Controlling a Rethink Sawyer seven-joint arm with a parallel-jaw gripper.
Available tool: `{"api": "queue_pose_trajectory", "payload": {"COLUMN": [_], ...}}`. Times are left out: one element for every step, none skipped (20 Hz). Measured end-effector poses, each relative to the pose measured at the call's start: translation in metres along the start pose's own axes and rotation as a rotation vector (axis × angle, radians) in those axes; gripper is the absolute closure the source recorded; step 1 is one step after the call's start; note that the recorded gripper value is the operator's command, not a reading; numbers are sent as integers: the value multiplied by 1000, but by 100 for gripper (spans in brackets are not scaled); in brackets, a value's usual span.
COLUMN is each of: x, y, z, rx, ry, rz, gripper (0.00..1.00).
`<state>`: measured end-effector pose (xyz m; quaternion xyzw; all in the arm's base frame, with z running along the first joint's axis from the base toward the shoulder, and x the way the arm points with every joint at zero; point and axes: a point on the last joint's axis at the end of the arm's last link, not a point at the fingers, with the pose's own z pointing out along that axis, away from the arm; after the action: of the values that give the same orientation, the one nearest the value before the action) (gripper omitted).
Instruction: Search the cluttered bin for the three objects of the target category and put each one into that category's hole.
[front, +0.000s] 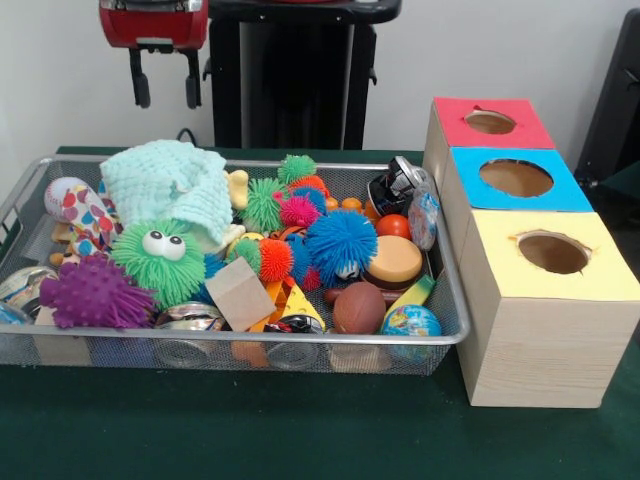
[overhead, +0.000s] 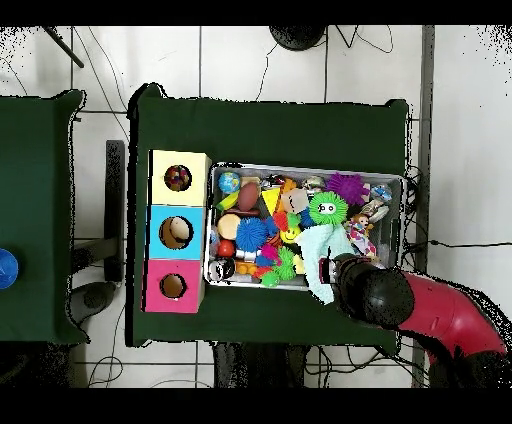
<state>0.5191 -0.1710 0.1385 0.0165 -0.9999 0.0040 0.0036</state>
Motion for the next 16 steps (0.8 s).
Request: {"api": "queue_pose_trajectory", "payload": {"x": [0, 1, 2, 3, 4, 6, 8, 8, 9, 10, 10, 11, 11, 12, 14, 17], "y": [0, 0, 0, 1, 1, 2, 3, 4, 5, 7, 7, 9, 9, 10, 10, 11], "z": [0, 0, -1, -1, -2, -2, -3, -3, -3, -3, -2, -2, 0, 1, 3, 10], "rx": [-1, -3, -4, -6, -7, -8, -7, -6, -4, 0, 3, 6, 8, 9, 10, 8], "ry": [2, 11, 17, 24, 31, 45, 55, 60, 64, 70, 70, 72, 75, 78, 82, 93], "rz": [0, 0, 0, -1, -2, -7, -13, -17, -22, -34, -40, -49, -54, -61, -67, -79], "gripper": [0, 0, 0, 0, 0, 0, 0, 0, 0, 0, 0, 0, 0, 0, 0, 0]}}
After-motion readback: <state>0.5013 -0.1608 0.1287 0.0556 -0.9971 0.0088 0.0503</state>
